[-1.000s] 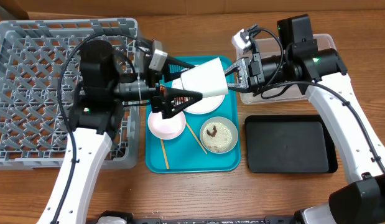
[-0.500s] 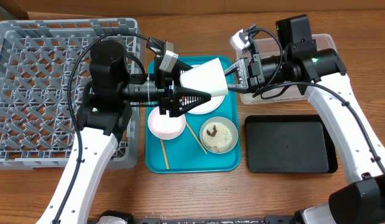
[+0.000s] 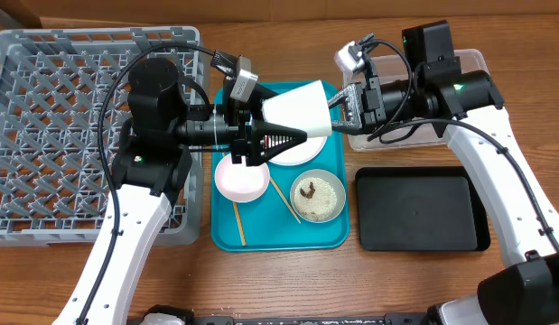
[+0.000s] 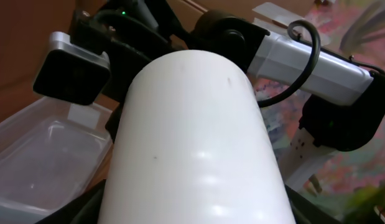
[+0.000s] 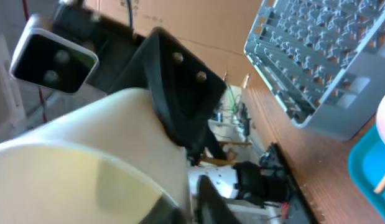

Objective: Sort waste into correct bins and load items into the dishwasher
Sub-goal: 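Place the white cup upside down in the dish rack with left gripper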

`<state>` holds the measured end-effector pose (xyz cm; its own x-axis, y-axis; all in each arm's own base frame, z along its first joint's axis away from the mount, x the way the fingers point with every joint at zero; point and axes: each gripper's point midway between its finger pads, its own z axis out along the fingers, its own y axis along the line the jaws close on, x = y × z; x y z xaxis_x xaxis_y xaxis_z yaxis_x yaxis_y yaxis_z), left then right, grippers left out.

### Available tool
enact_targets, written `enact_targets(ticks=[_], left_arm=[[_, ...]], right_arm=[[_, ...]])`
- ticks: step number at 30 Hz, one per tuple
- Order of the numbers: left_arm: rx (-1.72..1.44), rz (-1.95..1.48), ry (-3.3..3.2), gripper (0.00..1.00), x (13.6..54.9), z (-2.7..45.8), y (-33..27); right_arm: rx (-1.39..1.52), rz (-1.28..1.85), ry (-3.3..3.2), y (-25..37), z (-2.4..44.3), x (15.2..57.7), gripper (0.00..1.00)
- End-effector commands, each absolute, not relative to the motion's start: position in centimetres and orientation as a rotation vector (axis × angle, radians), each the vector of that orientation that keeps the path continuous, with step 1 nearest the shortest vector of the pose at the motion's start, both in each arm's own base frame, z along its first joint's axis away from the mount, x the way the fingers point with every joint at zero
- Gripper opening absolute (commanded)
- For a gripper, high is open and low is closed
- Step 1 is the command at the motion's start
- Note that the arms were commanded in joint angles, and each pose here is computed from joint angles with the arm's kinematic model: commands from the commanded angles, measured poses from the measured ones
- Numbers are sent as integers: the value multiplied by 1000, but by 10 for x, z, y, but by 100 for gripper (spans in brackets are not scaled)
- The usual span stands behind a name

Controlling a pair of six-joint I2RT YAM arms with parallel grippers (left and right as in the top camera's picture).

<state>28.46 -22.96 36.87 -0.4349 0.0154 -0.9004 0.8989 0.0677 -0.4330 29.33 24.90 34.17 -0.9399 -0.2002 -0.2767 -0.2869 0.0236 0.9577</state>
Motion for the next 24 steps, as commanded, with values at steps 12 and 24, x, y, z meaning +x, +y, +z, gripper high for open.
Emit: enact_targets(ticks=[12,24], left_arm=[[663,-1308,1826,11,325,331,-180],[-216,-545,2505,4,325,226,-4]], right_arm=[[-68,1255,2644,189,244,349,70],[322,590,2687,48,230,358,72]])
